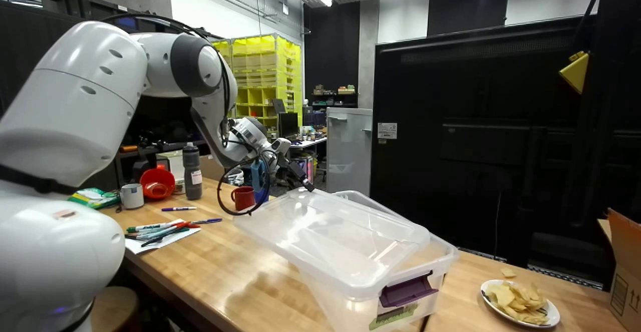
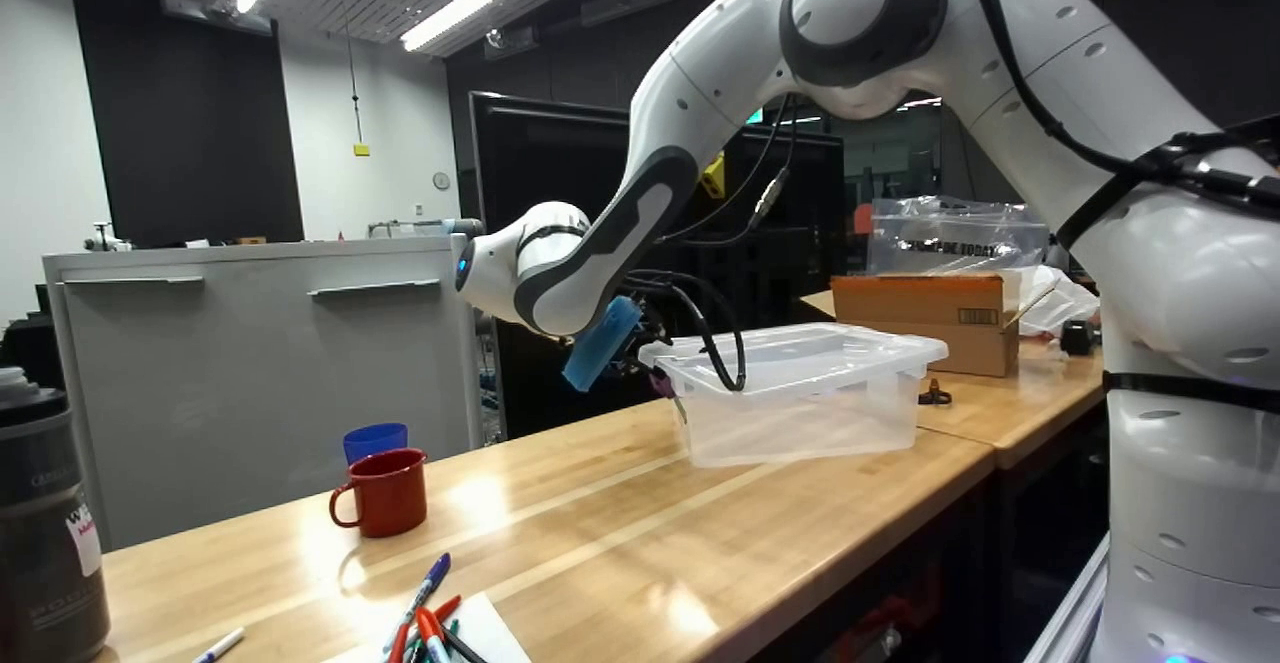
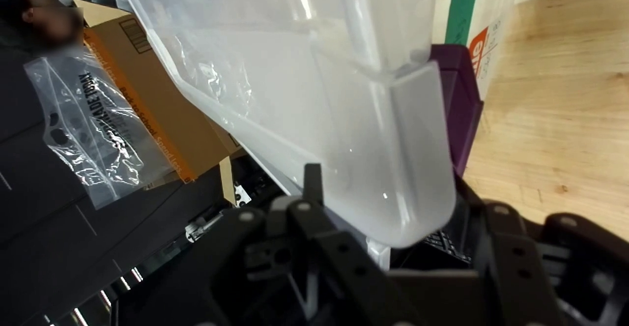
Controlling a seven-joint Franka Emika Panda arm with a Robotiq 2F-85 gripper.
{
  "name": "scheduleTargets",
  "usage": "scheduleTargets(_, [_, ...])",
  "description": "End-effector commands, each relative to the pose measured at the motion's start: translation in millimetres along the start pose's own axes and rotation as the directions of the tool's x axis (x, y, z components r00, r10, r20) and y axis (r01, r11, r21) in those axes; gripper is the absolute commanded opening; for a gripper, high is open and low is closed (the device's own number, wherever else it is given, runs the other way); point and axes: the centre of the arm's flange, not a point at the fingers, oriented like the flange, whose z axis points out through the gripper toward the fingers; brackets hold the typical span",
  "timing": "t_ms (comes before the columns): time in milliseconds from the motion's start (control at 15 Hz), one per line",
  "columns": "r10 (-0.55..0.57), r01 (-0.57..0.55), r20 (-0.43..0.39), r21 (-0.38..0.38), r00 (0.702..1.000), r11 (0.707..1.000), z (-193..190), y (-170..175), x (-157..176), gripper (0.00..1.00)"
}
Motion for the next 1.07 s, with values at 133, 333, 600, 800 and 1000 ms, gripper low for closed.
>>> scheduleTargets(133, [0.013,-0.013,-0.02,-0.032,1.0,0.999,-10,4,5,0.17])
scheduleTargets(333, [0.033,-0.035,-0.043,-0.041,0.999,0.999,-24,15,3,0.15])
scheduleTargets(600, [0.101,-0.105,-0.097,-0.037,0.99,0.994,-58,45,-4,0.12])
scheduleTargets(800, [0.176,-0.18,-0.166,-0.009,0.97,0.984,-98,77,-19,0.1])
scheduleTargets(1000, [0.241,-0.244,-0.27,0.023,0.932,0.969,-141,103,-49,0.07])
